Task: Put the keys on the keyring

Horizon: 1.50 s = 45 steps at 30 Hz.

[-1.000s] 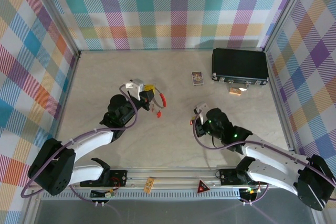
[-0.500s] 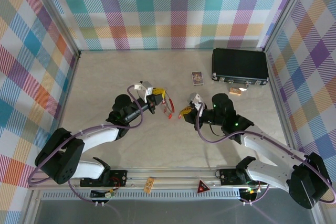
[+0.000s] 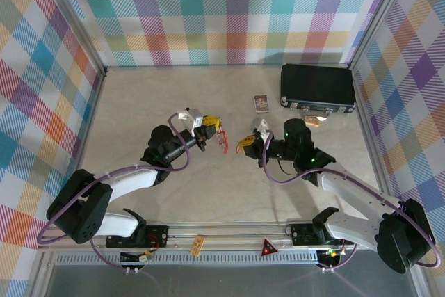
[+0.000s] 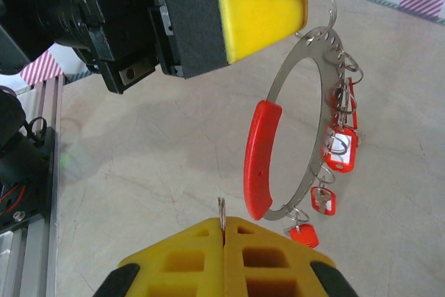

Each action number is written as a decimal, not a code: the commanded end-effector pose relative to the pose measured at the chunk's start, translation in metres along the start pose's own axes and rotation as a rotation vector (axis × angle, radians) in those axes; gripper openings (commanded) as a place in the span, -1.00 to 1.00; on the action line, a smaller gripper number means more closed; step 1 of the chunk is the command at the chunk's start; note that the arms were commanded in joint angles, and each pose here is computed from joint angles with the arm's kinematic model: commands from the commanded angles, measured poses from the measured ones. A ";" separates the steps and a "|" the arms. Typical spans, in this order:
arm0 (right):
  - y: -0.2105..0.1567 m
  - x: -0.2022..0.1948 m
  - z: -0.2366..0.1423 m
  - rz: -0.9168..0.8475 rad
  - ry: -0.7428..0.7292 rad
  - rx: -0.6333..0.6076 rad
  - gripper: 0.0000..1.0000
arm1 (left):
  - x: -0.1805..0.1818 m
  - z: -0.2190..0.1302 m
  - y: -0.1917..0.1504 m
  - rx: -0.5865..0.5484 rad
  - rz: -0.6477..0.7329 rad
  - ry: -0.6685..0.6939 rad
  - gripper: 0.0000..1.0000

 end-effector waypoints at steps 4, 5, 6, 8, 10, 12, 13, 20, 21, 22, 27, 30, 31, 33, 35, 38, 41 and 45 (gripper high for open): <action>0.014 -0.006 -0.009 -0.052 -0.064 -0.065 -1.00 | -0.007 0.005 0.002 -0.005 0.052 -0.037 -1.00; 0.013 -0.008 -0.011 -0.054 -0.083 -0.064 -1.00 | -0.008 0.006 0.000 0.001 0.059 -0.042 -1.00; 0.014 -0.011 -0.013 -0.060 -0.115 -0.069 -1.00 | -0.010 0.006 -0.002 0.005 0.072 -0.048 -1.00; 0.015 -0.016 -0.017 -0.070 -0.161 -0.079 -1.00 | -0.013 0.007 -0.005 0.020 0.083 -0.052 -1.00; 0.018 -0.019 -0.020 -0.080 -0.196 -0.092 -1.00 | -0.017 0.007 -0.008 0.040 0.095 -0.059 -1.00; 0.020 -0.020 -0.023 -0.106 -0.209 -0.088 -1.00 | -0.023 0.007 -0.010 0.053 0.128 -0.067 -1.00; 0.021 -0.021 -0.023 -0.117 -0.212 -0.085 -1.00 | -0.026 0.007 -0.010 0.054 0.152 -0.072 -1.00; 0.028 -0.015 -0.023 -0.165 -0.175 -0.110 -1.00 | -0.045 0.003 -0.003 -0.004 0.292 -0.149 -1.00; 0.030 -0.015 -0.024 -0.174 -0.180 -0.113 -1.00 | -0.046 0.003 -0.003 -0.006 0.315 -0.156 -1.00; 0.031 -0.016 -0.024 -0.183 -0.183 -0.116 -1.00 | -0.048 0.003 -0.001 -0.010 0.341 -0.167 -1.00; 0.042 -0.018 -0.028 -0.246 -0.218 -0.144 -1.00 | -0.058 0.006 0.003 -0.023 0.450 -0.232 -1.00; 0.043 -0.020 -0.029 -0.272 -0.225 -0.114 -1.00 | -0.064 0.007 0.003 -0.030 0.496 -0.279 -1.00; 0.042 -0.020 -0.029 -0.275 -0.225 -0.098 -1.00 | -0.065 0.007 0.003 -0.026 0.498 -0.288 -1.00; 0.043 -0.019 -0.029 -0.285 -0.223 -0.087 -1.00 | -0.067 0.007 0.004 -0.031 0.514 -0.301 -1.00; 0.043 -0.017 -0.029 -0.322 -0.221 -0.080 -1.00 | -0.069 0.007 0.004 -0.048 0.534 -0.310 -1.00; 0.045 -0.014 -0.030 -0.389 -0.241 -0.057 -1.00 | -0.067 0.006 0.006 -0.086 0.575 -0.296 -1.00; 0.047 -0.014 -0.031 -0.443 -0.256 -0.016 -1.00 | -0.066 0.009 0.004 -0.102 0.619 -0.296 -1.00; 0.045 -0.017 -0.034 -0.518 -0.274 0.064 -1.00 | -0.064 0.009 0.002 -0.174 0.658 -0.292 -1.00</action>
Point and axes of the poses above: each hand's point on the last joint's axis, 136 mm out from that joint toward the fingers, its own z axis out along the fingers, its own x axis along the line the jaws close on, y = z × x, the point moved 2 cm from there along -z, back along the fingers, and after that the axes turned 11 degrees about -z, right-handed, at the moved point
